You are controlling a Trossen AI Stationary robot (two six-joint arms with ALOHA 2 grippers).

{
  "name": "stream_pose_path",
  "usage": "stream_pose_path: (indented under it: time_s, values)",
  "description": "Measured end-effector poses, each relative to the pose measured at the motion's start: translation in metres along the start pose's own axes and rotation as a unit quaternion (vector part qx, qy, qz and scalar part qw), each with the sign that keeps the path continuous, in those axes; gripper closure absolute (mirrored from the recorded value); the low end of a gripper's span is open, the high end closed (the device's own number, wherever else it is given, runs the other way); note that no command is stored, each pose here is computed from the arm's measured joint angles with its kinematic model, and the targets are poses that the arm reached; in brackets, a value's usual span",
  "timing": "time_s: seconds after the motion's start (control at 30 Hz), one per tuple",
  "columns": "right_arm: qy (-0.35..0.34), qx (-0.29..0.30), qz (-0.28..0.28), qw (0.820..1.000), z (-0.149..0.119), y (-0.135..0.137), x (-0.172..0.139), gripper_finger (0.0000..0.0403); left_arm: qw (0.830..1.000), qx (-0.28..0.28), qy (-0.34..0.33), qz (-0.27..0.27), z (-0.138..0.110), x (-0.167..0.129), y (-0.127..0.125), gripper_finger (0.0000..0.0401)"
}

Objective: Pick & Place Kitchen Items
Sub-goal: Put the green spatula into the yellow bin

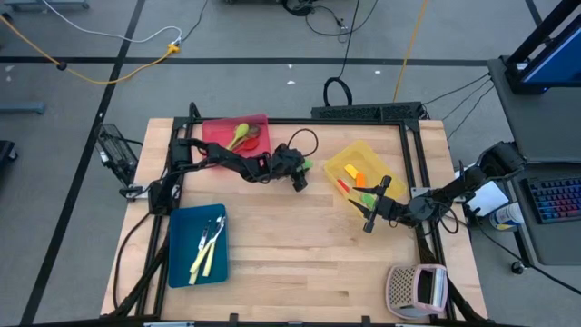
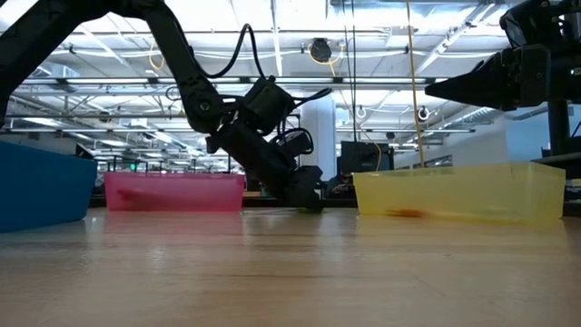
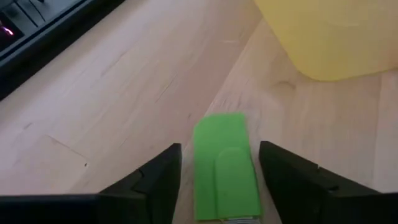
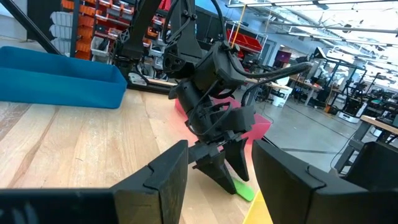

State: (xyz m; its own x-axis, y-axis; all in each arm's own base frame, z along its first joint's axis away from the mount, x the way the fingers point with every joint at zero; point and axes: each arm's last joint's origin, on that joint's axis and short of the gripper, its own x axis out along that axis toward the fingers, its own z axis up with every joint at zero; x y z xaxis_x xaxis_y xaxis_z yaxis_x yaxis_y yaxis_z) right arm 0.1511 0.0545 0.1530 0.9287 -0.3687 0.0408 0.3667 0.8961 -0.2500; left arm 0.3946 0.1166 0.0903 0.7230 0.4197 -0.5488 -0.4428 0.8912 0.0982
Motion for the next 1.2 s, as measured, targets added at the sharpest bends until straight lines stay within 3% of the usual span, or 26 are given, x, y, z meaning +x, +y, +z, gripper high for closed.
stream_pose_path:
  time_s: [0.17, 0.47, 0.67, 0.87, 0.97, 1.2]
  values:
    - [0.0, 0.0, 0.0, 1.0, 0.0, 0.0, 0.0, 0.0232, 1.0, 0.001, 0.013, -0.005, -0.002, 0.0, 0.0, 0.0198]
    - [0.0, 0.0, 0.0, 1.0, 0.0, 0.0, 0.0, 0.0232, 0.994, -0.054, 0.064, -0.073, -0.007, -0.001, 0.007, 0.0341]
    - [0.0, -0.001, 0.0, 1.0, 0.0, 0.0, 0.0, 0.0232, 0.991, -0.059, 0.049, -0.107, -0.005, -0.001, -0.001, 0.0395]
    - [0.001, -0.002, 0.0, 1.0, 0.0, 0.0, 0.0, 0.0232, 0.989, -0.047, 0.057, -0.125, -0.009, -0.004, -0.015, 0.0384]
    - [0.004, -0.005, 0.001, 1.0, -0.001, 0.0, 0.0, 0.0232, 0.994, -0.036, 0.051, -0.086, -0.008, -0.004, -0.017, 0.0368]
    - [0.005, -0.003, 0.002, 1.0, -0.001, 0.0, 0.0, 0.0232, 0.997, 0.004, 0.037, -0.062, -0.001, -0.011, -0.023, 0.0327]
